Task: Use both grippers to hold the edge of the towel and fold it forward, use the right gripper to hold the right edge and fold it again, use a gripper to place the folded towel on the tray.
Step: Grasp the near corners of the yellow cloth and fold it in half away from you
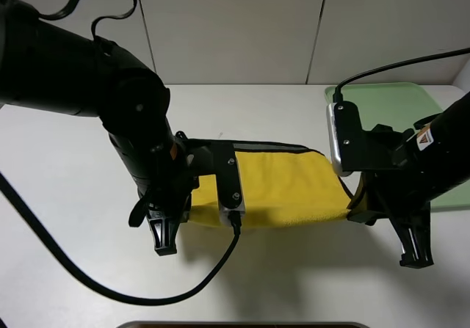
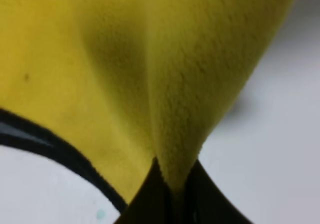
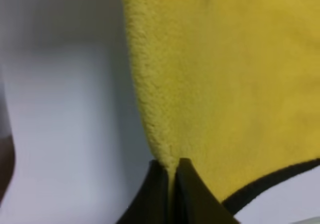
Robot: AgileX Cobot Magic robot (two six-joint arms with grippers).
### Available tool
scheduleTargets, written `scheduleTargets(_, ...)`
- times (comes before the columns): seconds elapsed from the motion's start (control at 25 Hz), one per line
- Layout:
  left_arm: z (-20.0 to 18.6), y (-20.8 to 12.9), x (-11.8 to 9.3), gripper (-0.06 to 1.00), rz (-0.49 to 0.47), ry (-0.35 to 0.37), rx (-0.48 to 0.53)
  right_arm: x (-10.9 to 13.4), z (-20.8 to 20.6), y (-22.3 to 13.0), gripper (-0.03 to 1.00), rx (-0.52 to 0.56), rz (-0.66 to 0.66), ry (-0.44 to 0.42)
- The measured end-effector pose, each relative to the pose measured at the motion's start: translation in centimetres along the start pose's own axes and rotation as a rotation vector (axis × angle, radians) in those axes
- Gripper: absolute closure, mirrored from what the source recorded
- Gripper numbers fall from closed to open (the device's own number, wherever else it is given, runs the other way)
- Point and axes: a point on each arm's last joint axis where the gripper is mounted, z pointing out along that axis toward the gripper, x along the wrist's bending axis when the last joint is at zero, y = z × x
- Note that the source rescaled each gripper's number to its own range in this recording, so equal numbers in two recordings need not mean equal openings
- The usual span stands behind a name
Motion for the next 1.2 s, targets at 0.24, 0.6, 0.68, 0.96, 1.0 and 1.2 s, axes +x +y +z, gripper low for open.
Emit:
scheduleTargets(0.24, -1.4, -0.2, -0.1, 0.94, -0.004, 0.014, -0.023, 1.0, -1.5, -0.2, 0.97, -0.011, 0.077, 0.024)
scheduleTargets(0.6, -3.1, -0.5, -0.3, 0.94, -0.009, 0.031, -0.053, 2.2, -3.2, -0.4, 0.97, -0.032, 0.166, 0.055)
scheduleTargets(0.68, -3.6, -0.6, -0.4, 0.94, -0.010, 0.037, -0.063, 2.4, -3.4, -0.4, 0.97, -0.036, 0.180, 0.066)
scheduleTargets(0.96, -4.2, -0.7, -0.4, 0.94, -0.010, 0.052, -0.084, 2.6, -3.5, -0.4, 0.97, -0.033, 0.209, 0.075)
scheduleTargets(1.0, -4.2, -0.6, -0.3, 0.94, -0.009, 0.059, -0.092, 2.5, -3.5, -0.5, 0.97, -0.026, 0.216, 0.069)
scheduleTargets(1.2, -4.3, -0.1, 0.3, 0.94, 0.019, 0.135, -0.149, 2.1, -3.5, -1.0, 0.97, 0.024, 0.253, 0.015)
